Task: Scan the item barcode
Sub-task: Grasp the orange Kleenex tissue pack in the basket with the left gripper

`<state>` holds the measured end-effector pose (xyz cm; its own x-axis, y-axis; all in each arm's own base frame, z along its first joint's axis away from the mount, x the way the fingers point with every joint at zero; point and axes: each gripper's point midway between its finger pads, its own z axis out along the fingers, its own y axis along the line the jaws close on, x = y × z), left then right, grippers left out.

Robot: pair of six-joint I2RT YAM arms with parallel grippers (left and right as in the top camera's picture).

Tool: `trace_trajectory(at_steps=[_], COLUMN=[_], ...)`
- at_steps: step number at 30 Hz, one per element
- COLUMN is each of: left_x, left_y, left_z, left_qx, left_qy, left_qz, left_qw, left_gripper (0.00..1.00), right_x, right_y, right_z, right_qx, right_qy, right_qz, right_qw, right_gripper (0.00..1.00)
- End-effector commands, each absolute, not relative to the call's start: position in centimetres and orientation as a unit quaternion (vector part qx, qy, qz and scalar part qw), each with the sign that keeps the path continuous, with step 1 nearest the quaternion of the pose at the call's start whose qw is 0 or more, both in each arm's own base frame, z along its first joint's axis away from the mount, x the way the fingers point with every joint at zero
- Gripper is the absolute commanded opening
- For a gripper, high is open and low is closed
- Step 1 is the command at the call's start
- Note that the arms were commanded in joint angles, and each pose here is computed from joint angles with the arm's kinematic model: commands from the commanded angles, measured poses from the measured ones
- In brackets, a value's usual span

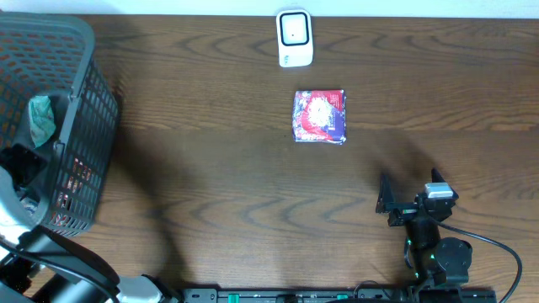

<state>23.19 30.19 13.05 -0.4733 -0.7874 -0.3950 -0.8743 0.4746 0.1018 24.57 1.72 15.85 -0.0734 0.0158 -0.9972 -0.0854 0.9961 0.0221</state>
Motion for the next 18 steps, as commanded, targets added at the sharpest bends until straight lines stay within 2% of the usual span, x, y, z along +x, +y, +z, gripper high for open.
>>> trace_trajectory(at_steps=[1,10,18], left_x=[22.2,21.8,22.3], left_y=[30.9,31.0,31.7], left_z=[10.9,6.1,4.3], left_qx=[-0.532,-0.564,-0.564], left_qy=[0.825,0.813,0.813], left_qz=[0.147,0.132,0.132], left_qw=[0.119,0.061,0.060], left_gripper=[0.98,0.98,0.98], right_x=[24.6,24.6,24.6], right_y=[1.6,1.6,1.6], right_z=[15.8,15.8,15.8], right_qx=[-0.018,-0.018,-0.018], right_qy=[0.731,0.731,0.731], right_qz=[0.042,0.042,0.042], right_qw=[0.680,0.680,0.680], right_gripper=[0.99,0.99,0.99])
